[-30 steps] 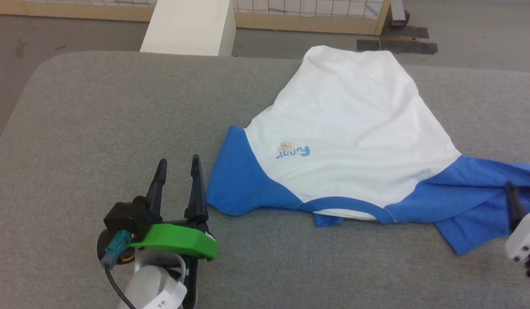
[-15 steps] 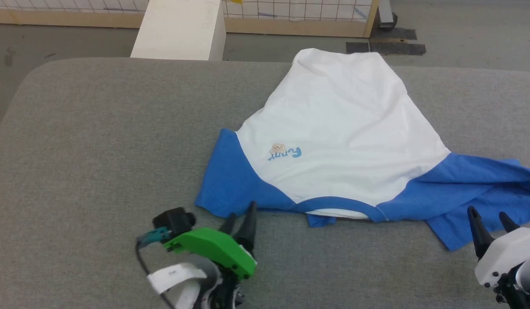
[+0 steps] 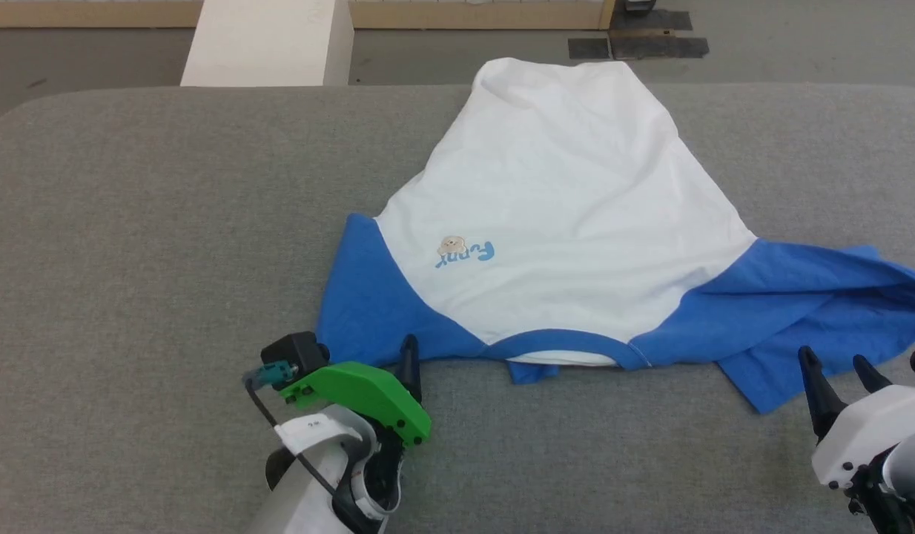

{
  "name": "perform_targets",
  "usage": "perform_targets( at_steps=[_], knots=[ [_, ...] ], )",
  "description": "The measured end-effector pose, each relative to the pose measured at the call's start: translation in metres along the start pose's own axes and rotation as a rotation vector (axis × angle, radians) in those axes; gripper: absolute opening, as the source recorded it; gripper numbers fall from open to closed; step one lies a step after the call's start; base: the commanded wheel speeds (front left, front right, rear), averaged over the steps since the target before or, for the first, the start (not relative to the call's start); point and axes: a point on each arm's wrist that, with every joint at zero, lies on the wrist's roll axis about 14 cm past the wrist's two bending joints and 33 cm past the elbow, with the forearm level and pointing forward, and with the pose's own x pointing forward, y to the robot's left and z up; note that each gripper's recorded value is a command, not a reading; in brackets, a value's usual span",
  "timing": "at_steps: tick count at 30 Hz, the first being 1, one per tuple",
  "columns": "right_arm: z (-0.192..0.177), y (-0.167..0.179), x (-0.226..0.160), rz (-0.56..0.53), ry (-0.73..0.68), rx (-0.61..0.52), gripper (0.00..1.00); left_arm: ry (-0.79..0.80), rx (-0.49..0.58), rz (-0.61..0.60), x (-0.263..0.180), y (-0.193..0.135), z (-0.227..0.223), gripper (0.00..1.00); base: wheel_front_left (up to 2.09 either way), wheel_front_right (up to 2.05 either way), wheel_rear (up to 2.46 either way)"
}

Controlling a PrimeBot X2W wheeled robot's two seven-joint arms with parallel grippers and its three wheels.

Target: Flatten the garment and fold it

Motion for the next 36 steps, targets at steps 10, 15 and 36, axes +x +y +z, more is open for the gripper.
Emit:
perform_targets(
  at_steps=[10, 15, 36],
  knots=[
    [0.001, -0.001, 0.003, -0.004, -0.006, 0.001, 1.00, 0.029, 0.044, -0.014, 0.009, 0.003, -0.005, 0.00, 0.00, 0.00, 0.00],
    [0.004, 0.005, 0.006, 0.012, -0.011, -0.011, 1.00, -0.050, 0.041, -0.028, 0.003, 0.004, 0.019, 0.00, 0.00, 0.00, 0.00],
    [-0.041, 0.095, 0.009, 0.276, 0.178, -0.053, 1.00, -0.202, 0.027, 0.117, -0.043, 0.060, 0.058, 0.00, 0.00, 0.00, 0.00]
  ],
)
